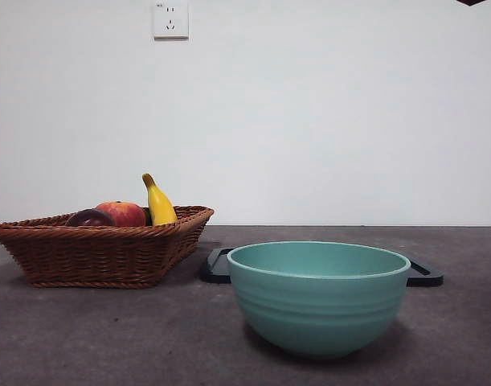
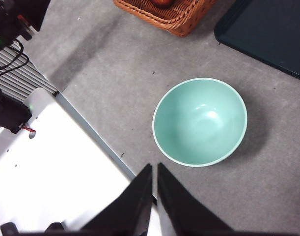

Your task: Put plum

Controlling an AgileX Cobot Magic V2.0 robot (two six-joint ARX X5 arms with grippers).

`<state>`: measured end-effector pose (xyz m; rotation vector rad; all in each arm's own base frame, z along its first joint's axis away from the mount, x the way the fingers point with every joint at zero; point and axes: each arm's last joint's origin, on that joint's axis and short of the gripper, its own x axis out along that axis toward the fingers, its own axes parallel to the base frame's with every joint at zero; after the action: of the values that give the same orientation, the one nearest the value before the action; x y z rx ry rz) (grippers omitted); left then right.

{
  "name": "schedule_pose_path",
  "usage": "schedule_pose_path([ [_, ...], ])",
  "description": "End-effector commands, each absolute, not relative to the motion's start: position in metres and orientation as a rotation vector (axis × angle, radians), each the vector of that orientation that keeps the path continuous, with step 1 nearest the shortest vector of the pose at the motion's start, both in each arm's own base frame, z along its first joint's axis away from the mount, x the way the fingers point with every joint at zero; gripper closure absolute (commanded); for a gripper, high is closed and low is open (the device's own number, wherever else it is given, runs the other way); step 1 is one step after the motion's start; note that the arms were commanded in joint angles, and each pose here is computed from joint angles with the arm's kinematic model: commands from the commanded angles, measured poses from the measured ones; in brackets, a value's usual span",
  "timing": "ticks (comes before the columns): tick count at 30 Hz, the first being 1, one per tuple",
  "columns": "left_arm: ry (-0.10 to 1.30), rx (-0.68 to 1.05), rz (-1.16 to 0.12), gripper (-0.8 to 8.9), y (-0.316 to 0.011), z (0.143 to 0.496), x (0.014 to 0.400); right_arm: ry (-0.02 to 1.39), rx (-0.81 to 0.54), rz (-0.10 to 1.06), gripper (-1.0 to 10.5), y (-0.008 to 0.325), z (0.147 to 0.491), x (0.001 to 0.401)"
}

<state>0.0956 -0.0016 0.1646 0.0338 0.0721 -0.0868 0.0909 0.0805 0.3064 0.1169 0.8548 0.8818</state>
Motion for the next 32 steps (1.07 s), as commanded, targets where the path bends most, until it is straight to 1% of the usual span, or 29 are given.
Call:
schedule_pose_path([
  [1,0.072,0.029,-0.077,8.06,-0.001,0.162,0.096,0.830,0.108,0.895,9.4,0.082,0.312,0.091],
  [11,0.179,0.030,-0.045,8.06,0.000,0.149,0.096,0.830,0.108,0.895,9.4,0.082,0.312,0.091],
  [32,0.177,0.030,-0.045,8.06,0.000,0.149,0.096,0.830,0.108,0.895,9.4,0.082,0.312,0.091],
])
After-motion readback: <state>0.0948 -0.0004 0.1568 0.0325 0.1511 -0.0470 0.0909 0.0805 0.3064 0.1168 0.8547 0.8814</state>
